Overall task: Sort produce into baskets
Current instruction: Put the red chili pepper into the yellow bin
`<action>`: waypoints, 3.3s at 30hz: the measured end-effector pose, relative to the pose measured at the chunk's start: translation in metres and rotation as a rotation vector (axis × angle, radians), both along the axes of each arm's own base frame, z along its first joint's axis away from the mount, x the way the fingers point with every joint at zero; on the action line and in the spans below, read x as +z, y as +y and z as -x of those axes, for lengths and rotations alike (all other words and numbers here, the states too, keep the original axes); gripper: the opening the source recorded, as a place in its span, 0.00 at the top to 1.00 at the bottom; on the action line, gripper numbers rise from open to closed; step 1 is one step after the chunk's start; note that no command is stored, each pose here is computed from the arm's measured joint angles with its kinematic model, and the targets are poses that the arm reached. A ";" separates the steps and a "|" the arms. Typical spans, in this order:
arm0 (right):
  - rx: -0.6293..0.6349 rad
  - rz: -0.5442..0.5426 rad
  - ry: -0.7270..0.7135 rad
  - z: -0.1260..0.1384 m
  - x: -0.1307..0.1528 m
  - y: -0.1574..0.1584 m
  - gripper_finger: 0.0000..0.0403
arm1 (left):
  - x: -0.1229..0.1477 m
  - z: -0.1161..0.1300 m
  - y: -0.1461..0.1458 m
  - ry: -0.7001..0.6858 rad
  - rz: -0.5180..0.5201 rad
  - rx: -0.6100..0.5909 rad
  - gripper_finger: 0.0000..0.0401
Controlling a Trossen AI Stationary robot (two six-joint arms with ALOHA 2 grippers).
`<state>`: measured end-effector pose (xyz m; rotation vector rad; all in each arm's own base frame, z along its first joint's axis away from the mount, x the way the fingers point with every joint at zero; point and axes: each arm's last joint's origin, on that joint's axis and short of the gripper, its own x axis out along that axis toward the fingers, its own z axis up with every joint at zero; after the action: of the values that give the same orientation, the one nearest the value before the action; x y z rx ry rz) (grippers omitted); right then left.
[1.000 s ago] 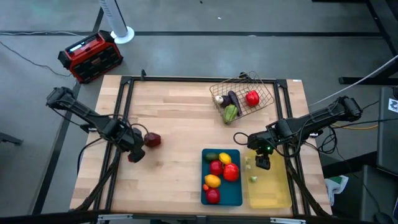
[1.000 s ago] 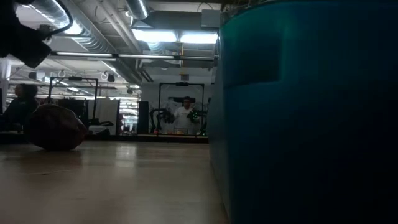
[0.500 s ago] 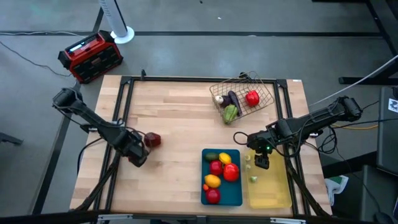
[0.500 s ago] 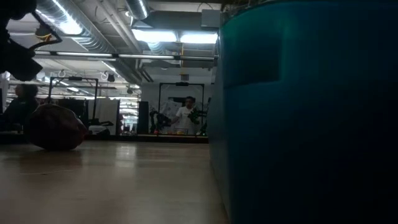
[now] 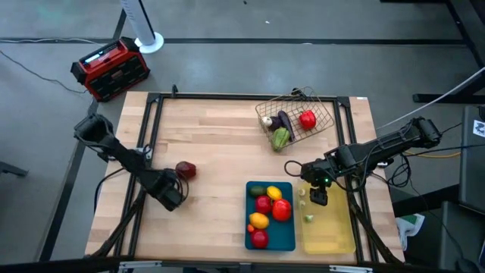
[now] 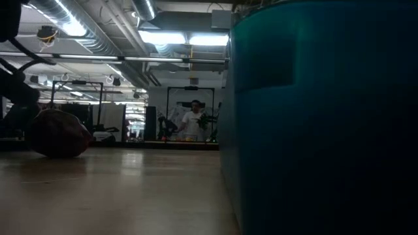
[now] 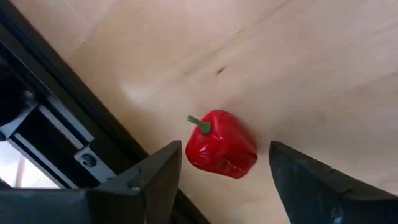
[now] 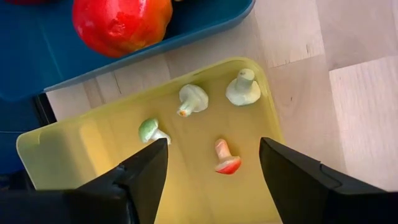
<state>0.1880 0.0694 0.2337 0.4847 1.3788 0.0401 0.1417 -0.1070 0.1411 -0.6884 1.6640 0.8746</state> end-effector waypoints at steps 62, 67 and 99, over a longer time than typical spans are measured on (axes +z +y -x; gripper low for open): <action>0.485 0.743 -1.243 -0.134 -0.003 0.032 0.37 | 0.078 -0.148 0.036 -1.522 0.111 -0.076 0.62; 0.490 0.764 -1.271 -0.145 -0.003 0.035 0.37 | 0.080 -0.149 0.036 -1.553 0.087 -0.103 0.62; 0.493 0.867 -1.179 -0.164 -0.006 0.039 0.63 | 0.079 -0.148 0.036 -1.548 0.017 -0.226 0.54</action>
<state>0.3520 0.1083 0.2273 -0.5758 0.2254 0.1024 0.2901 -0.0713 0.2203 -0.8152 0.3150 -0.0021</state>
